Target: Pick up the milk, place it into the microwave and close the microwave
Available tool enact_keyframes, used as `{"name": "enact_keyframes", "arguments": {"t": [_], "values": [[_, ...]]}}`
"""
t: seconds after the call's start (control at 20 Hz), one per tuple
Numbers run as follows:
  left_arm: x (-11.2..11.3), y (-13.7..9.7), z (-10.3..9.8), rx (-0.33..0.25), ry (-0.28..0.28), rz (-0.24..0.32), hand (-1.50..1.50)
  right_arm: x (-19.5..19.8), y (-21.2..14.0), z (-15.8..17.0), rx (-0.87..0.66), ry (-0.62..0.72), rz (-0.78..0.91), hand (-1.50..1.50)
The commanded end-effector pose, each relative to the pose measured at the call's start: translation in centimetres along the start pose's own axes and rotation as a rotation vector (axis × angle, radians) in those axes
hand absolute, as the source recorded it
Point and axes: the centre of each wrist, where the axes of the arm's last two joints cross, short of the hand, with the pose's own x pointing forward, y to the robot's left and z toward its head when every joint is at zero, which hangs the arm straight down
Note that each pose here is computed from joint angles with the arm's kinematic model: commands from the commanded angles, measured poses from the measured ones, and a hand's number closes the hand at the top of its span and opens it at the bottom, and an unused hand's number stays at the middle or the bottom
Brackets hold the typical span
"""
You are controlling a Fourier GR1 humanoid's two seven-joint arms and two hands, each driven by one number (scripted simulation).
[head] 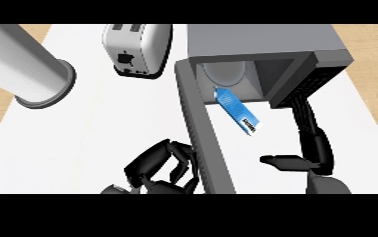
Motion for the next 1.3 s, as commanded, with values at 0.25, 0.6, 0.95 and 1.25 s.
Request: {"name": "enact_keyframes", "arguments": {"t": [0.25,0.6,0.95,1.25], "values": [[-1.0,-7.5,-4.4,-0.102,0.033,-0.087,1.50,7.1,-2.0,4.1,-0.028,-0.042,-0.004,-1.50],[-0.3,-9.5,-6.7,0.047,-0.008,-0.069,1.50,11.7,-4.5,1.5,0.042,-0.087,-0.087,-1.50],[0.1,-8.6,-8.3,0.202,-0.054,-0.020,1.50,13.6,-3.9,1.1,0.153,-0.117,-0.132,-1.50],[2.5,-6.7,-10.9,0.276,-0.124,-0.008,1.50,15.7,-4.1,0.1,0.296,-0.153,-0.174,-1.50]]}}
